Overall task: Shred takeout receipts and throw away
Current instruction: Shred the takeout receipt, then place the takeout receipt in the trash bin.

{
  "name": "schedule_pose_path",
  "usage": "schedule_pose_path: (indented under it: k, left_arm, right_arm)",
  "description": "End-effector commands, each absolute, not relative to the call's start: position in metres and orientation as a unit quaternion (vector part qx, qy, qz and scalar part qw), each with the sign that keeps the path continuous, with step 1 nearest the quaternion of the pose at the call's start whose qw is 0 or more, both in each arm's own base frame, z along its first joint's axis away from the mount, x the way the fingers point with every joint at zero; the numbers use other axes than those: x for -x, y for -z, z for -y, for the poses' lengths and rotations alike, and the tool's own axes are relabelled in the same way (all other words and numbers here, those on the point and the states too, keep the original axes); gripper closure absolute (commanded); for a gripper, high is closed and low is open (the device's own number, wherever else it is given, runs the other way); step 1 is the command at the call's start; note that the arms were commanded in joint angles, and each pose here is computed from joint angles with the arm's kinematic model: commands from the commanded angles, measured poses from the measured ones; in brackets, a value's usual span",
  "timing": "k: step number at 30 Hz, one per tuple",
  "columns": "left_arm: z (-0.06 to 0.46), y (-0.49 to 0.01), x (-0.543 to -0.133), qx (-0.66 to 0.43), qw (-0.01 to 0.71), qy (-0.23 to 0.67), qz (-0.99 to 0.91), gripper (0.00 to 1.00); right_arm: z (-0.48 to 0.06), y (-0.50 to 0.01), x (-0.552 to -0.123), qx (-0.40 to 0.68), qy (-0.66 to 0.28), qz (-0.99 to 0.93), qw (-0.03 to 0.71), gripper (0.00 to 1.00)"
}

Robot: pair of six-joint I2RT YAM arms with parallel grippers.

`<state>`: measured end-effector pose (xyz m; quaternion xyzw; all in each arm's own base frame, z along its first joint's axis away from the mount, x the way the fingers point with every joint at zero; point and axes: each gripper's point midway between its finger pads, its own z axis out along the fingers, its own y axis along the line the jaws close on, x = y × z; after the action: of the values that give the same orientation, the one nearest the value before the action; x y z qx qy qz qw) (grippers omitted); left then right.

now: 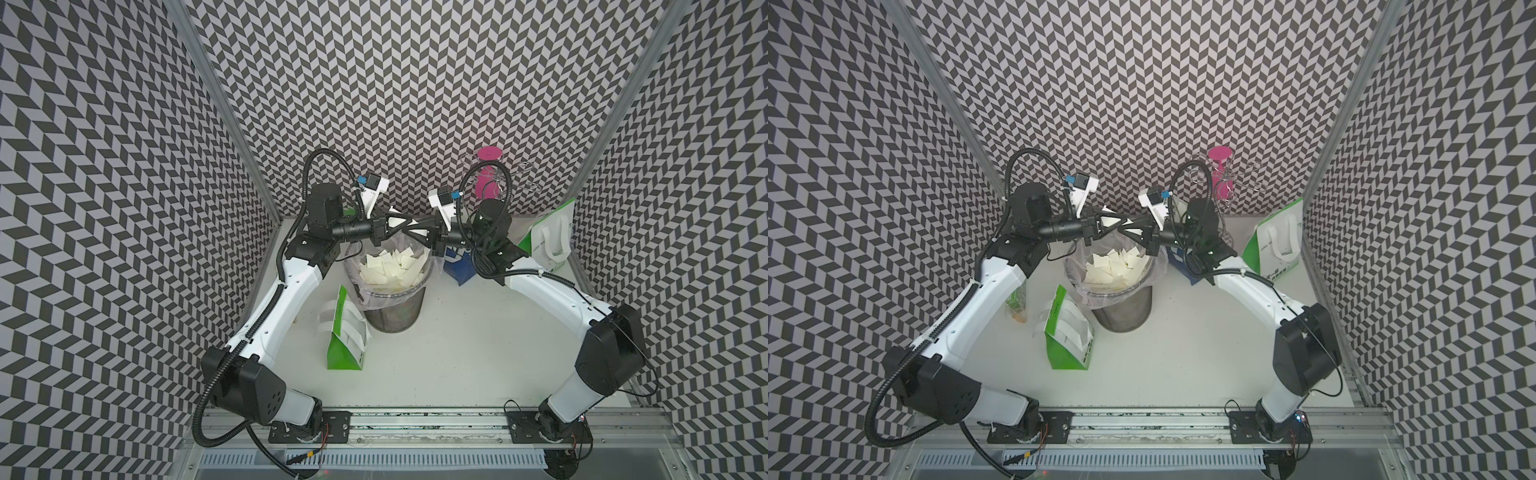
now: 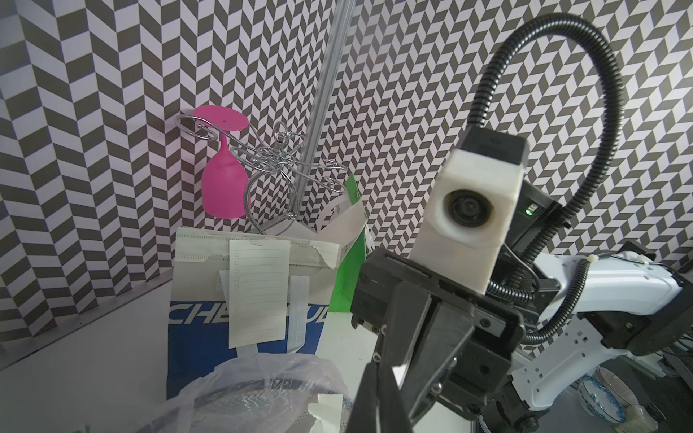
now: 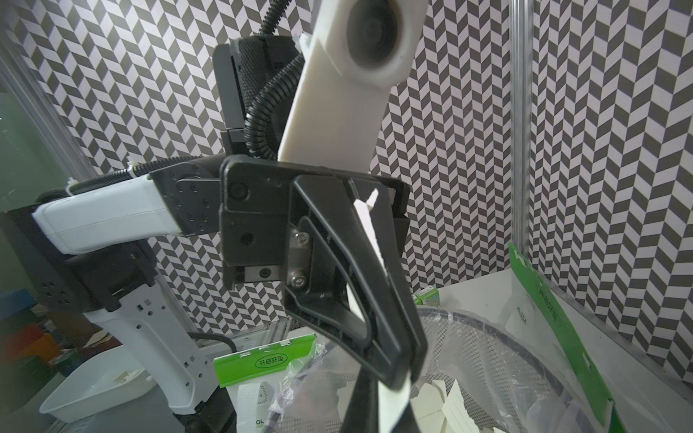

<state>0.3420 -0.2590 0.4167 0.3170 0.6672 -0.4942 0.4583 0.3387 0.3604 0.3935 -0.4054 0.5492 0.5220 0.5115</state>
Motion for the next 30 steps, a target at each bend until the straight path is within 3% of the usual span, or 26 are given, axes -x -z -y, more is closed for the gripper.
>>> schedule_pose_path:
  k: [1, 8, 14, 25, 30]
  left_arm:
    - [0.261, -0.417, -0.333, -0.312, 0.445, 0.500, -0.675, 1.00]
    - [0.258, -0.394, -0.342, -0.259, 0.410, 0.481, -0.731, 1.00]
    - [0.259, -0.398, -0.330, -0.244, 0.404, 0.489, -0.734, 1.00]
    - [0.246, -0.378, -0.326, -0.245, 0.399, 0.437, -0.768, 1.00]
    - [0.242, -0.351, -0.334, -0.242, 0.384, 0.405, -0.793, 1.00]
  right_arm:
    - [-0.358, -0.418, -0.344, 0.399, -0.460, -0.537, 0.584, 1.00]
    - [-0.340, -0.446, -0.360, 0.349, -0.234, -0.540, 0.729, 1.00]
    - [-0.324, -0.455, -0.370, 0.308, -0.123, -0.546, 0.769, 1.00]
    - [-0.307, -0.431, -0.377, 0.292, -0.145, -0.585, 0.742, 1.00]
    - [-0.328, -0.410, -0.354, 0.370, -0.205, -0.574, 0.701, 1.00]
